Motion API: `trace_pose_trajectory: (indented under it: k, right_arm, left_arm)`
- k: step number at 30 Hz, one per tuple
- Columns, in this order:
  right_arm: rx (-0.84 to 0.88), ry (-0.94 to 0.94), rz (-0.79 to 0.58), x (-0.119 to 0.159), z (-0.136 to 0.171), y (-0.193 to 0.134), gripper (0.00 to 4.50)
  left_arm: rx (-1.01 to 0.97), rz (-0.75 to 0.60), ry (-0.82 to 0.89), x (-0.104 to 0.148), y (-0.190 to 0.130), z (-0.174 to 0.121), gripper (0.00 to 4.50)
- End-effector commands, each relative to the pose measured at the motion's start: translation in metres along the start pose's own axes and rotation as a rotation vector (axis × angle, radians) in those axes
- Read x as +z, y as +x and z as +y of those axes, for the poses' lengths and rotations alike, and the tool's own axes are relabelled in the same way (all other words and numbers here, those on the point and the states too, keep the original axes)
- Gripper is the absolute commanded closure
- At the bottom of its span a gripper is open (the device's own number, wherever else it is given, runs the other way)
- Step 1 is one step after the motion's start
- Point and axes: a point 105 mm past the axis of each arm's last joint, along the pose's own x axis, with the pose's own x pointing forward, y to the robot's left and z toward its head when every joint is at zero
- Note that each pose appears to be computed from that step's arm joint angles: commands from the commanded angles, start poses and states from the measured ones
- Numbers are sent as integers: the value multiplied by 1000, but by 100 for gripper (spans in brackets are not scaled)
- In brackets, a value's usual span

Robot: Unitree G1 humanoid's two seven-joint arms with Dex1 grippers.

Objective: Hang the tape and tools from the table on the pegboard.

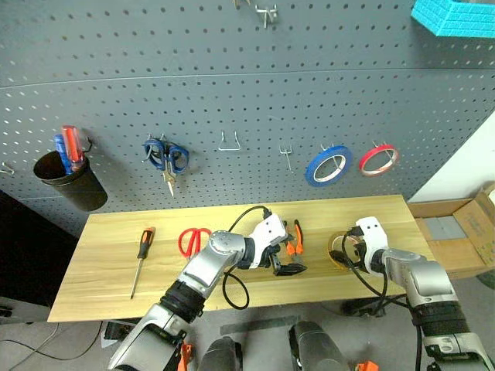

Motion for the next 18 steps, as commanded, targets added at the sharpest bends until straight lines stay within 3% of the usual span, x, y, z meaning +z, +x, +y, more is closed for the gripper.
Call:
trace_pose_trajectory:
  k: [1, 16, 18]
  right_arm:
    - [9, -10, -21, 7, 0, 2, 0]
    - [53, -62, 71, -16, 6, 18, 0]
    - [52, -86, 72, -15, 5, 19, 37]
  left_arm:
    - [-23, -14, 60, 8, 6, 2, 2]
    - [-24, -9, 122, 12, 8, 10, 2]
    - [-22, -9, 122, 12, 7, 10, 0]
